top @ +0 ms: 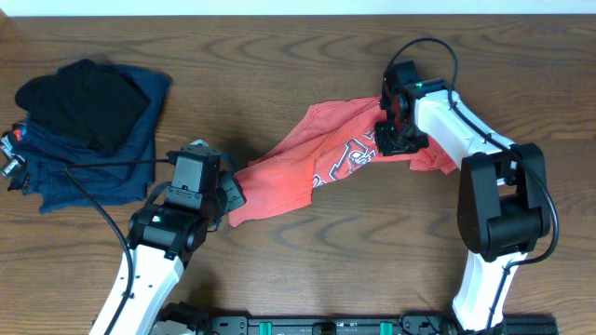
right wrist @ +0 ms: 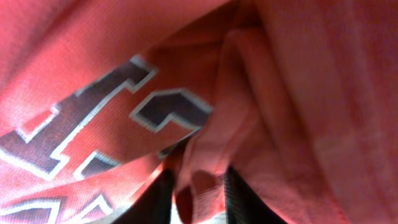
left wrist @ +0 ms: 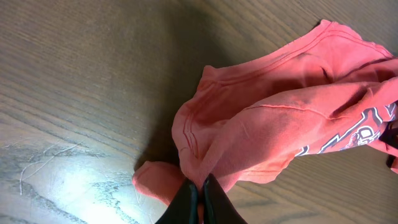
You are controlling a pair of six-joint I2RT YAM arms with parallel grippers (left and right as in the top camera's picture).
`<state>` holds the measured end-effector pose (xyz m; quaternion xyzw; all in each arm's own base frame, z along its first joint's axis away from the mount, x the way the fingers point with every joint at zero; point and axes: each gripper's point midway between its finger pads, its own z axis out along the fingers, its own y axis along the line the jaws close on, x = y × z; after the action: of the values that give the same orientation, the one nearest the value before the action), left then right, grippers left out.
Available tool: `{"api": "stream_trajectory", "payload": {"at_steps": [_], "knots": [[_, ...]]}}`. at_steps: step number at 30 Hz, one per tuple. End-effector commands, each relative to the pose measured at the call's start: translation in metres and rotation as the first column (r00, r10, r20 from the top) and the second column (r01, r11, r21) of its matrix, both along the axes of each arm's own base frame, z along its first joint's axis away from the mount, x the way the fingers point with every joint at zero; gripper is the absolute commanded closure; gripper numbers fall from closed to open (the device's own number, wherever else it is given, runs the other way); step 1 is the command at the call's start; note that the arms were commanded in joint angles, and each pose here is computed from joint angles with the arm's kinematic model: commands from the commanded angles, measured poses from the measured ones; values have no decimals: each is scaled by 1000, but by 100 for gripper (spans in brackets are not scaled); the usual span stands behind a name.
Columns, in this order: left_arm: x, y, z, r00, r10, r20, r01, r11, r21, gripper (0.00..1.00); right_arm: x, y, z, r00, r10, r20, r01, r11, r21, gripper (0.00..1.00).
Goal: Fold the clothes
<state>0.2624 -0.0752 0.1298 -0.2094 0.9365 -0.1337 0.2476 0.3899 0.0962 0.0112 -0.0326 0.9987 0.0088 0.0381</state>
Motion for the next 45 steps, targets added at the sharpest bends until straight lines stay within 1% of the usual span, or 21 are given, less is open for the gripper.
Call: {"api": "stream_trajectory", "payload": {"at_steps": [1, 3, 4, 8, 10, 11, 12, 13, 14, 16, 19, 21, 23, 26, 28, 34, 38, 40, 42, 43, 45], "knots": [[2, 4, 1, 1000, 5, 7, -5, 1000, 21, 94, 6, -13, 0, 996, -88, 33, 90, 994, -69, 85], [2, 4, 1, 1000, 5, 7, -5, 1000, 21, 94, 6, -14, 0, 995, -97, 32, 99, 993, -70, 97], [2, 4, 1, 1000, 5, 7, -5, 1000, 21, 94, 6, -16, 0, 995, -100, 30, 102, 992, -71, 99], [2, 4, 1, 1000, 5, 7, -5, 1000, 21, 94, 3, -26, 13, 991, -131, 30, 134, 986, -97, 99], [2, 4, 1, 1000, 5, 7, -5, 1000, 21, 94, 3, -47, 41, 984, -169, 64, 178, 969, -174, 99], [2, 4, 1, 1000, 5, 7, -5, 1000, 21, 94, 5, -67, 62, 972, -207, 109, 228, 945, -236, 99], [2, 4, 1, 1000, -2, 8, 2, 1000, 25, 94, 8, -99, 97, 944, -263, 197, 315, 896, -312, 99], [2, 4, 1, 1000, -9, 9, 8, 1000, 30, 94, 9, -112, 113, 930, -281, 235, 349, 876, -334, 99], [2, 4, 1, 1000, -20, 11, 19, 999, 38, 94, 10, -136, 139, 901, -312, 301, 409, 842, -353, 99], [3, 8, 1, 999, -28, 18, 27, 997, 68, 94, 10, -173, 174, 842, -371, 391, 507, 792, -340, 99], [8, 23, 5, 999, 10, 53, -17, 990, 142, 94, -2, -232, 210, 731, -503, 461, 647, 725, -233, 99], [14, 30, 14, 994, 36, 103, -52, 987, 155, 94, -18, -264, 215, 661, -603, 447, 717, 684, -137, 99], [20, 30, 23, 988, 44, 148, -65, 988, 140, 94, -29, -282, 210, 624, -668, 406, 750, 658, -69, 99], [24, 29, 34, 979, 47, 198, -72, 990, 123, 94, -43, -296, 199, 611, -716, 339, 763, 647, -8, 99], [23, 29, 37, 977, 47, 207, -73, 990, 119, 94, -52, -303, 192, 597, -738, 315, 779, 626, -9, 99], [9, 24, 31, 988, 20, 155, -35, 995, 98, 94, -67, -302, 179, 640, -726, 253, 758, 650, -53, 99], [2, 26, 25, 993, 18, 119, -31, 993, 110, 94, -75, -299, 176, 646, -730, 225, 758, 648, -74, 99], [6, 25, 29, 990, 19, 143, -34, 994, 103, 94, -75, -298, 176, 646, -731, 222, 758, 649, -69, 99], [16, 22, 41, 979, 11, 206, -31, 995, 91, 94, -74, -299, 178, 638, -734, 231, 761, 646, -50, 99], [21, 21, 51, 969, 3, 249, -26, 996, 88, 94, -74, -305, 182, 611, -752, 248, 782, 622, -41, 99], [26, 20, 70, 947, 6, 320, -30, 997, 71, 94, -79, -320, 192, 506, -808, 302, 849, 528, -9, 99]]}}
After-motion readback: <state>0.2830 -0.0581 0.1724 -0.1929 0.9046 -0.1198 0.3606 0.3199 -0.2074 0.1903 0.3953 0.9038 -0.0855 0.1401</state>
